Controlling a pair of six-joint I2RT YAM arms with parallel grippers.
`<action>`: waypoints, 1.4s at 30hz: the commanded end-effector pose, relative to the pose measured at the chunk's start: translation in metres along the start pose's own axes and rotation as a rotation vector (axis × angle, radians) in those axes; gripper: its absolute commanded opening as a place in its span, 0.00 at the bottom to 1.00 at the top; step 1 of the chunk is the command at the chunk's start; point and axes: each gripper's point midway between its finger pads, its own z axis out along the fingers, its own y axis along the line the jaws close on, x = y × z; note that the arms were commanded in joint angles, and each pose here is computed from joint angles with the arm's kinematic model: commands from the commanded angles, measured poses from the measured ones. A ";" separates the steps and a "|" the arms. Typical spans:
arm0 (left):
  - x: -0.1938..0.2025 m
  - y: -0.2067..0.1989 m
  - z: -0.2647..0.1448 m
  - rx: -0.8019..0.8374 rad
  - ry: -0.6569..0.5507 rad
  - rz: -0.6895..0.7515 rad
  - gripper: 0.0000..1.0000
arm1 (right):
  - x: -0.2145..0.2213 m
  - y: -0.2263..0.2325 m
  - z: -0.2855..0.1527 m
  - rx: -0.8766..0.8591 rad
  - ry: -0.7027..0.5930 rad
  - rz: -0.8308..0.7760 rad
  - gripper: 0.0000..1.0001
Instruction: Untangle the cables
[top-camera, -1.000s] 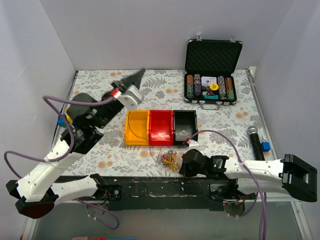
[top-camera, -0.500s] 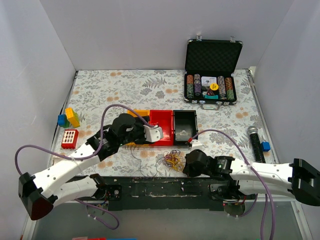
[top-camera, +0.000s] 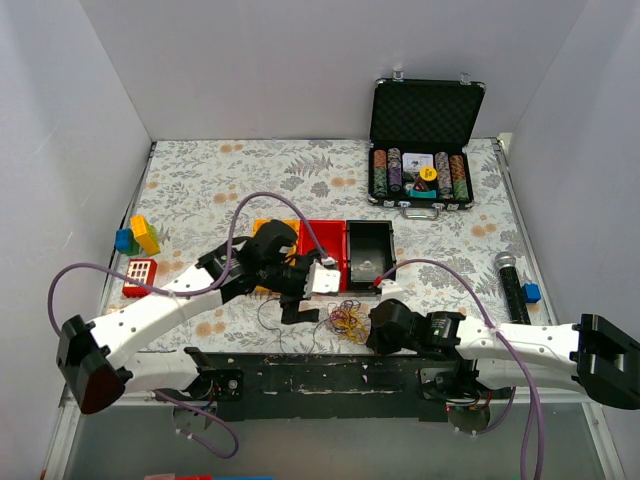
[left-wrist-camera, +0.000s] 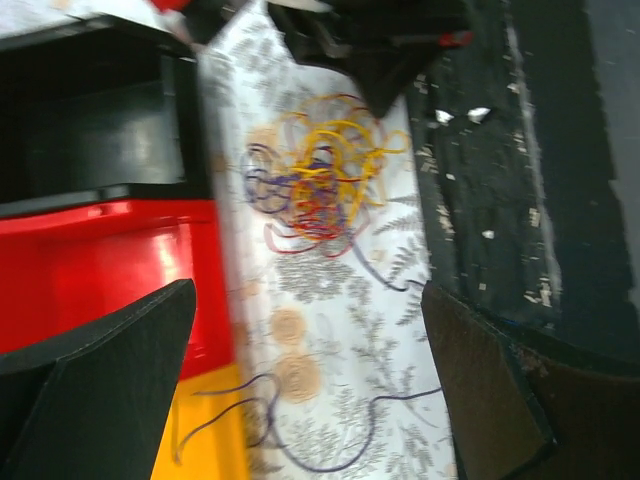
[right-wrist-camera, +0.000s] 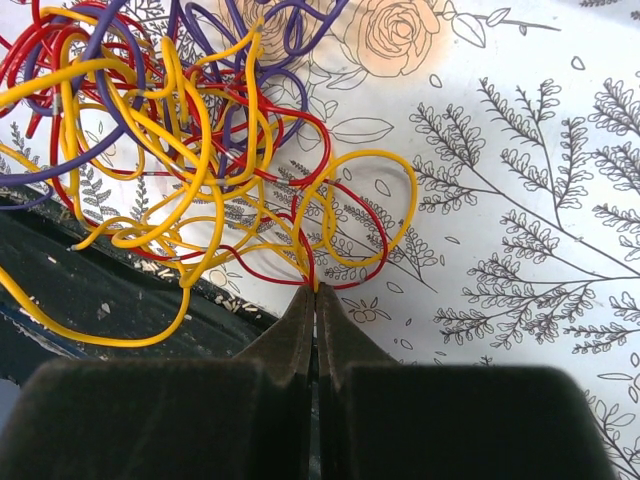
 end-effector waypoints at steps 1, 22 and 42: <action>0.010 -0.040 0.017 0.205 0.018 -0.079 0.95 | -0.019 0.016 -0.004 -0.031 -0.056 0.004 0.01; 0.064 -0.028 0.069 0.176 0.205 -0.121 0.12 | -0.022 0.023 -0.005 -0.077 -0.072 0.009 0.01; -0.002 0.001 0.004 -0.044 0.102 -0.073 0.00 | 0.003 0.002 0.004 -0.022 -0.003 0.015 0.01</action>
